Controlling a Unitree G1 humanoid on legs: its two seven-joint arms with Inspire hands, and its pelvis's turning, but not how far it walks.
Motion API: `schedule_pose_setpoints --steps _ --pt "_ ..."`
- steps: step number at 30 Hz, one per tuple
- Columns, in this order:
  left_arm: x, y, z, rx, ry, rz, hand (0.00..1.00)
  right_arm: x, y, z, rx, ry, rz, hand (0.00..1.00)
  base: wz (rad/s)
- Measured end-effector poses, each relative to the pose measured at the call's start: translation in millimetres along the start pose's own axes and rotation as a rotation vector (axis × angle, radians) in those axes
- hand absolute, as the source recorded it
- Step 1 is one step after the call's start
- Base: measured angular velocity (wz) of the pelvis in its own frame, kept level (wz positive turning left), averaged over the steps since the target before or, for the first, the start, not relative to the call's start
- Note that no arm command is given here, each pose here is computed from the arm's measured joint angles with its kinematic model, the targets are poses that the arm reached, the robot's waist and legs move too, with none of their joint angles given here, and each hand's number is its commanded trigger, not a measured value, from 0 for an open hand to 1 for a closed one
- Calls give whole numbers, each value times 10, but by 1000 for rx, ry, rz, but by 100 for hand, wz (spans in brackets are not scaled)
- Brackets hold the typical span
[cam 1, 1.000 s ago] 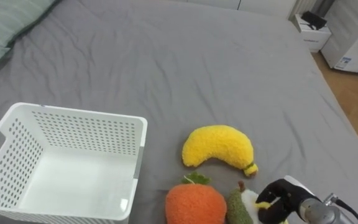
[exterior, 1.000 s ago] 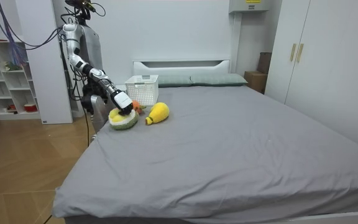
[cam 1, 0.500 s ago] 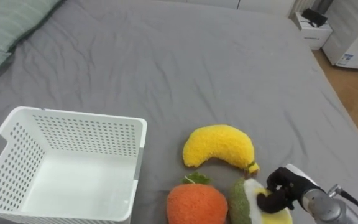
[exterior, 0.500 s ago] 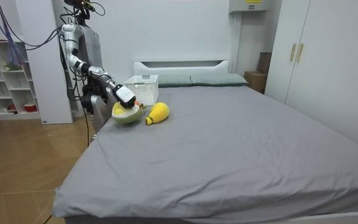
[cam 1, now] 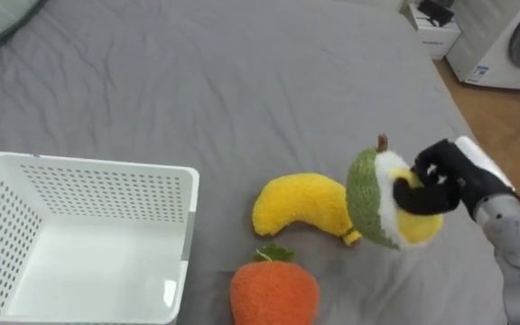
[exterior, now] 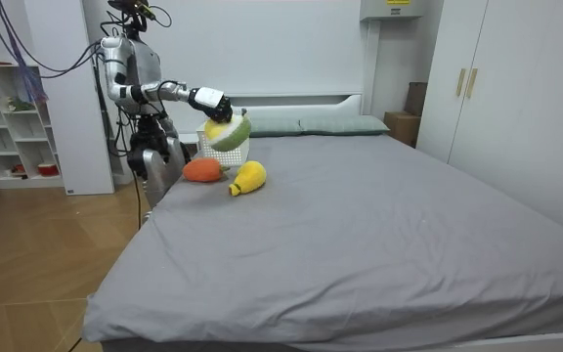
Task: Collect toys from the bed
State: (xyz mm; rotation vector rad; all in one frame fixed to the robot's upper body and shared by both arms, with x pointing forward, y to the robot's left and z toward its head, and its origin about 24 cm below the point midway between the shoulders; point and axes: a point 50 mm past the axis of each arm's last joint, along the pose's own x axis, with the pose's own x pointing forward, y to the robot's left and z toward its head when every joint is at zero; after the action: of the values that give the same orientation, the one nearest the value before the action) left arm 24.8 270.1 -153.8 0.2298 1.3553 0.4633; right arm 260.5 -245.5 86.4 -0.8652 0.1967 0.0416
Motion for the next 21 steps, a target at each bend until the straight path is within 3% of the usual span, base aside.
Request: schedule_pose_setpoints --steps 5,11,21 --pt "13 -17 48 11 -7 -4 0 76 -163 417 -7 -162 -47 100 0" --pt "22 -76 241 37 -65 -17 0 193 -128 858 -57 -308 23 100 11" --pt "21 -84 442 46 -125 -18 0 241 242 1424 -177 -468 218 100 22"
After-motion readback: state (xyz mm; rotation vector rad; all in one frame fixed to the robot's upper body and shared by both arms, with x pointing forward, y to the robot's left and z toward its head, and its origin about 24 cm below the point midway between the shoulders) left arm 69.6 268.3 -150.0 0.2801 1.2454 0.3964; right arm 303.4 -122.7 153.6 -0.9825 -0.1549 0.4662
